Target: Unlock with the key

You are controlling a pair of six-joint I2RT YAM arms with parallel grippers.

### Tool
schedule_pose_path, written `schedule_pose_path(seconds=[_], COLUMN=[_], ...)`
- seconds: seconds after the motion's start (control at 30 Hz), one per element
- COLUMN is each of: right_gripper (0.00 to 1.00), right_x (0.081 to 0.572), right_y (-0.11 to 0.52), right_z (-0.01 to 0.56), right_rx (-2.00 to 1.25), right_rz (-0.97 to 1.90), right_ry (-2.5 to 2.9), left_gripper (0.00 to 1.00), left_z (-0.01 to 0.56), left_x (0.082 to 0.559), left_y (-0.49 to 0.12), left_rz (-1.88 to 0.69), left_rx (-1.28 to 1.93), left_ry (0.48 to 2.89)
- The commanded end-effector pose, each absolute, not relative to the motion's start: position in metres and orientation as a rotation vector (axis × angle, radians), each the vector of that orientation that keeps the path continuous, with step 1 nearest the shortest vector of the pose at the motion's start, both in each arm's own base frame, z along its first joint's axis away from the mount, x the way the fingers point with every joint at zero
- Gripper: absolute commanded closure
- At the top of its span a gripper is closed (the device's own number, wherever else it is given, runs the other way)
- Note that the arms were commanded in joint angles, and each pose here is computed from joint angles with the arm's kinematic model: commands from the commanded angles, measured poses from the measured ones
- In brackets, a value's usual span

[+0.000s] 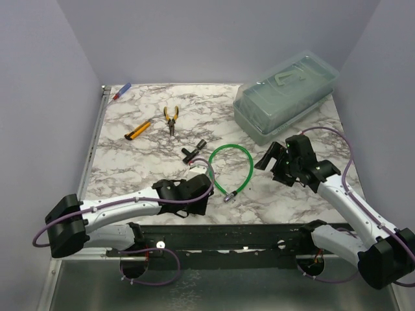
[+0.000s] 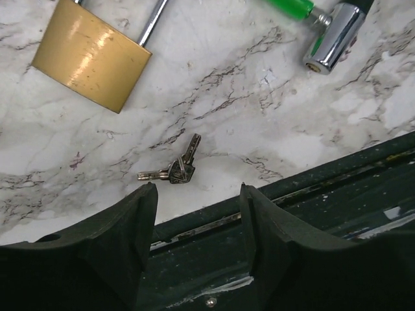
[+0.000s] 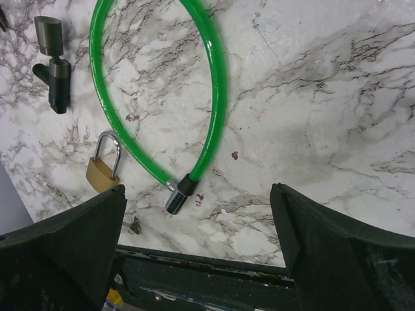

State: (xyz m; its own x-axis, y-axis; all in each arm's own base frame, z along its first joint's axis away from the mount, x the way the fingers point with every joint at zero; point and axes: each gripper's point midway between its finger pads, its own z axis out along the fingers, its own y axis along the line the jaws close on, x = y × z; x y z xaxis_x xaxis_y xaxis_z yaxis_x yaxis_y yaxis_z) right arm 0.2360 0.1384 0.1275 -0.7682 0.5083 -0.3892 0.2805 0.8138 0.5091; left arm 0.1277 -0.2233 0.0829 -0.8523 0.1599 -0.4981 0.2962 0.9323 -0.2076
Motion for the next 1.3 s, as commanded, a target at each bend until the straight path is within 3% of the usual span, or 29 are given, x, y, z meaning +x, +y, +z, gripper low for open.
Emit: schedule_pose_path(seconds=[0.0,0.33,0.5,1.27], right_gripper=[0.00,0.00,0.00,0.00], right_x=[0.237,0.231,0.229,0.225], right_y=[0.137,0.140,0.140,0.139], right_z=[0.124,0.120,0.119,0.116], right_rx=[0.539,0.510,0.499,0.491], right_rz=[0.569,0.600,0.604,0.613], right_ry=[2.461,2.468,2.466,2.471], left_gripper=[0.43,0.44,0.51,0.56], left_z=[0.064,0.048,0.047,0.026], left_x=[0.128,0.138,0.142,0.147], left_y=[-0.233,-0.253,-0.260,-0.250], left_rz=[-0.286,-0.194,-0.194,-0.191], left_rx=[0.414,0.636,0.697,0.620], left_ry=[2.589,2.559,2.534,2.661])
